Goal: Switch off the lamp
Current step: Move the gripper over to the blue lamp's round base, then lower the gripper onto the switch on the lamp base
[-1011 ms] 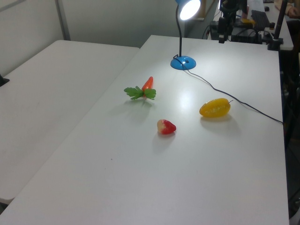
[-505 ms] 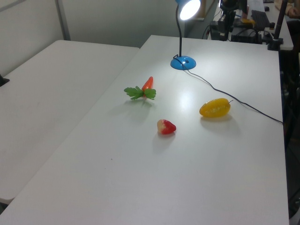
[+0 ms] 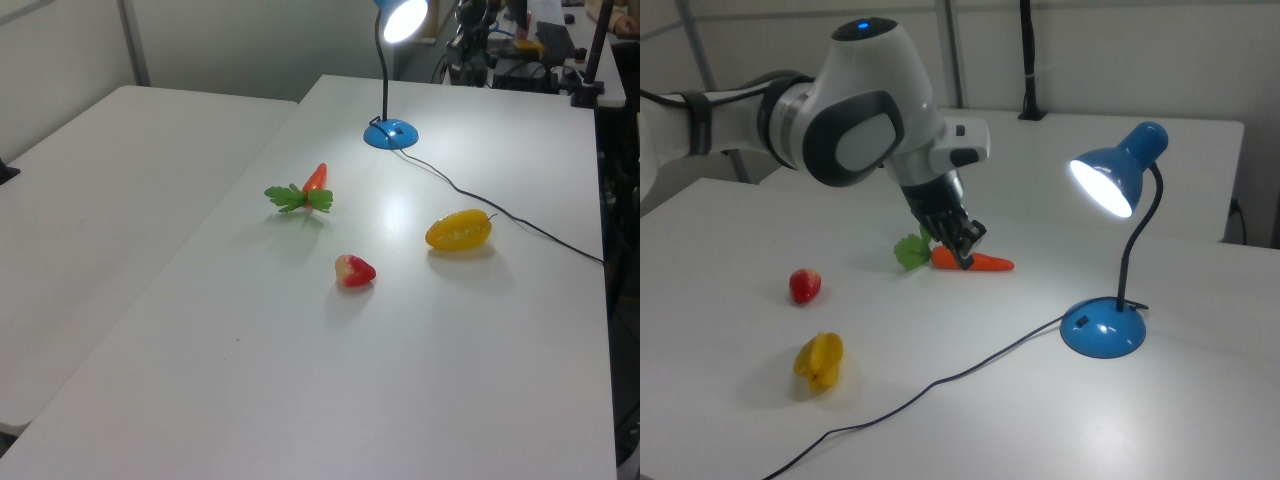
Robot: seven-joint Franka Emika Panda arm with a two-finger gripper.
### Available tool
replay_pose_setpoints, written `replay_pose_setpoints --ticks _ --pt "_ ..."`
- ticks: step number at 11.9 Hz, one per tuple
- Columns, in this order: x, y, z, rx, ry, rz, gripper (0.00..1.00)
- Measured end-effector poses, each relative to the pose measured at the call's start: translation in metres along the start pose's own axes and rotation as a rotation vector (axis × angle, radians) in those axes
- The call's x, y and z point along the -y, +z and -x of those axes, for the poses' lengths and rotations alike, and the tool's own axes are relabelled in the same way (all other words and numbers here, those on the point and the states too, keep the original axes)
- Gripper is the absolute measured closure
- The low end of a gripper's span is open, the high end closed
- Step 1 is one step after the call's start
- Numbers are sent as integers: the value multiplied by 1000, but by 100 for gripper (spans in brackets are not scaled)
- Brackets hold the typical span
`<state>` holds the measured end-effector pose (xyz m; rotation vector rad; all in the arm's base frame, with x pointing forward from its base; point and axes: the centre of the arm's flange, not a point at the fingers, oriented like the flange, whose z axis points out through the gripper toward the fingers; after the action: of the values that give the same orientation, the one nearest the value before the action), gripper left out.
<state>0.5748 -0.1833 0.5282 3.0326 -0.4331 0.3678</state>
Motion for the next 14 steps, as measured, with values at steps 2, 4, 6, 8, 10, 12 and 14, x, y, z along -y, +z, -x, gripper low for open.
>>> replay_pose_setpoints --ticks 2,4,6,8,10,12,14 --pt "-22 24 -9 -29 50 0 98" --pt "-36 45 -18 -75 105 -9 99" --pt "-47 73 -25 -84 144 -4 99" --pt "-53 94 -38 -102 187 0 99" --pt "-64 112 -51 -129 223 5 99" --pt "-71 131 -62 -165 256 9 99" --pt "-72 145 -68 -183 274 8 99"
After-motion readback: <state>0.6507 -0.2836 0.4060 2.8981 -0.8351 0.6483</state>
